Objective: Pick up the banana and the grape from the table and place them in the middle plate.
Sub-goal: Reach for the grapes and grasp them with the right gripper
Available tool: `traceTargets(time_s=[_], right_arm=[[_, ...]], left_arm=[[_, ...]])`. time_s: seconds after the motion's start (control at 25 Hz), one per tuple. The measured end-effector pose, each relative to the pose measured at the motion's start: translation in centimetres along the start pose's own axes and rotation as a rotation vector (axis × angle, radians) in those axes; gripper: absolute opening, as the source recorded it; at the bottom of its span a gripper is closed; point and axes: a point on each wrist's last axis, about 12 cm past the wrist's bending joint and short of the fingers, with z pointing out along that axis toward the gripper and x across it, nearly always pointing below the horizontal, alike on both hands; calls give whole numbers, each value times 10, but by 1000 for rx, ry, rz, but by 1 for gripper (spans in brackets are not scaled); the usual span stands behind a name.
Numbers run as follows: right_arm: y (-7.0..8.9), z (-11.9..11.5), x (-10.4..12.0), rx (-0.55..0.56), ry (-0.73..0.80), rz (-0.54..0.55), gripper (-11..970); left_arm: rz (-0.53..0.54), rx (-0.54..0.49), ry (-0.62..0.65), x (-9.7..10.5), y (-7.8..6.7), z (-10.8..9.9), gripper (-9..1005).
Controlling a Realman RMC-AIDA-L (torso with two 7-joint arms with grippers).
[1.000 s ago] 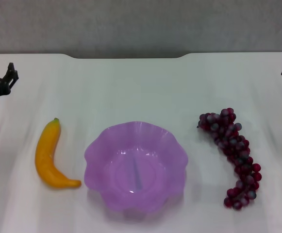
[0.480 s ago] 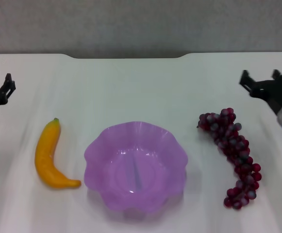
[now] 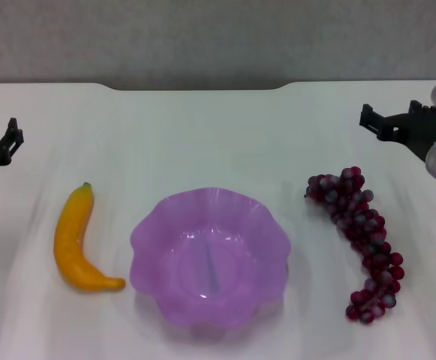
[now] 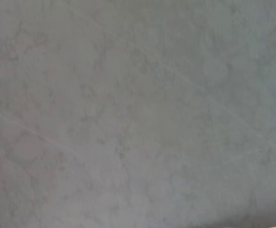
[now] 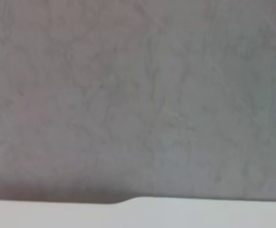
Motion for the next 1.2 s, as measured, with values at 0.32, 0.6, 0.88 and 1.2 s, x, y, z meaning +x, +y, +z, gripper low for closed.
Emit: traceTargets(time_s=[0.32, 0.6, 0.88, 1.2], right_arm=[[-5, 5, -5, -62, 117, -17, 889], [1, 8, -8, -145, 221, -83, 889], [8, 6, -3, -188, 279, -103, 888], [10, 4, 6, -190, 291, -99, 888]], left_arm=[[0, 4, -4, -2, -1, 2, 878], [0, 5, -5, -2, -2, 2, 877], [-1, 5, -5, -2, -3, 2, 877], [-2, 6, -9, -3, -3, 3, 877]])
